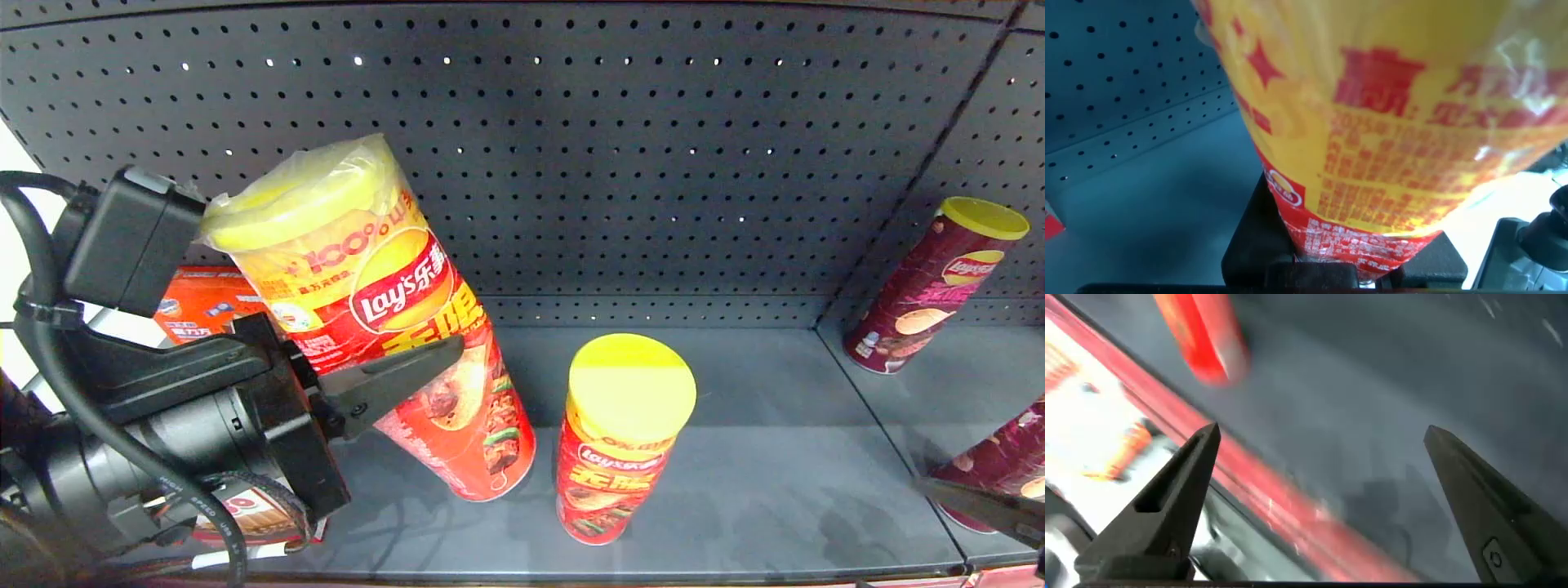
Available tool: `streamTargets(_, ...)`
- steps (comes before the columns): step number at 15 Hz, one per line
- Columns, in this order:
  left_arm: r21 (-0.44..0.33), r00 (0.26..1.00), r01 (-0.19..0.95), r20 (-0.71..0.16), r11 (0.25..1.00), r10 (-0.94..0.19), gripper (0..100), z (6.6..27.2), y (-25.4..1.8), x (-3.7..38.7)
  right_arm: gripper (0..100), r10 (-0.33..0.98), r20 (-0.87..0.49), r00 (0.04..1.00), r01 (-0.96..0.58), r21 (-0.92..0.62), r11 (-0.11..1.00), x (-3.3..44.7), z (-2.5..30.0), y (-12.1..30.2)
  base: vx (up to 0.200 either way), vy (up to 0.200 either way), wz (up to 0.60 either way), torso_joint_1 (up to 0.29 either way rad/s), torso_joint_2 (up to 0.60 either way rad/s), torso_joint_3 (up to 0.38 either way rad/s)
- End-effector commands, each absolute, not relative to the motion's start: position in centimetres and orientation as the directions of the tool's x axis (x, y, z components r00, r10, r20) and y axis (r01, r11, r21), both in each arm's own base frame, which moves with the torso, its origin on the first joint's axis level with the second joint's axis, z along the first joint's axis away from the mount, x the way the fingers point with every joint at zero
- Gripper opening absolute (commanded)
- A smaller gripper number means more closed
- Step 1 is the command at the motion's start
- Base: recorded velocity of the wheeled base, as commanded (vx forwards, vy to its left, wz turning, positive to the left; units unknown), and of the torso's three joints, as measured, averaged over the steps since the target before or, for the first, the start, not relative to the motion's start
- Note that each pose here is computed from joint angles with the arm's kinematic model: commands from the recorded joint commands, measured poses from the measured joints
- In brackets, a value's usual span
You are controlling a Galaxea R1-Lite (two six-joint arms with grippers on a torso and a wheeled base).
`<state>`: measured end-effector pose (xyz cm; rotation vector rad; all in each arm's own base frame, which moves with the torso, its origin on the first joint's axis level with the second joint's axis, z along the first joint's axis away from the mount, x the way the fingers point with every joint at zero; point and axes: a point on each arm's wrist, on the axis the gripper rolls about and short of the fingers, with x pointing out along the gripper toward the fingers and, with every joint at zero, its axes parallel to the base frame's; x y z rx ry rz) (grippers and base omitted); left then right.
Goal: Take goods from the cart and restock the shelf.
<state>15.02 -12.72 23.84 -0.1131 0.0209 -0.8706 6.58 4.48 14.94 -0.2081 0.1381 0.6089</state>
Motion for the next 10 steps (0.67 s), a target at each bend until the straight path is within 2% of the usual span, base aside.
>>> streamTargets(1,-0.108,0.645,0.762,0.03,0.639,-0.764,0,23.9,-12.7,15.0,100,0.385,-0.159,0.909,-0.408,-0.152,0.9,3.0,11.5,1.4,0.0,0.0,0.0,0.0,0.0,0.0)
streamTargets(3,-0.105,0.644,0.763,0.029,0.638,-0.765,0,23.9,-12.8,15.0,100,0.23,-0.169,0.958,-0.248,-0.096,0.964,2.3,10.8,0.6,0.0,0.0,0.0,0.0,0.0,0.0)
streamTargets(4,-0.103,0.644,0.763,0.029,0.638,-0.765,0,23.9,-12.8,15.0,100,0.111,-0.16,0.981,-0.124,-0.07,0.99,1.7,10.3,0.1,0.0,0.0,0.0,0.0,0.0,0.0)
streamTargets(6,-0.103,0.641,0.765,0.029,0.636,-0.767,0,23.8,-12.8,15.0,100,-0.05,-0.13,0.99,0.042,-0.061,0.997,-0.3,8.9,-0.4,0.0,0.0,0.0,0.0,0.0,0.0)
streamTargets(9,-0.103,0.641,0.765,0.029,0.636,-0.767,0,23.8,-12.8,15.0,100,-0.166,-0.053,0.985,0.164,-0.044,0.985,-1.9,8.3,-0.2,0.0,0.0,0.0,0.0,0.0,0.0)
streamTargets(10,-0.103,0.641,0.765,0.029,0.636,-0.767,0,23.8,-12.8,15.0,100,-0.166,-0.047,0.985,0.165,-0.039,0.986,-1.9,8.4,-0.2,0.0,0.0,0.0,0.0,0.0,0.0)
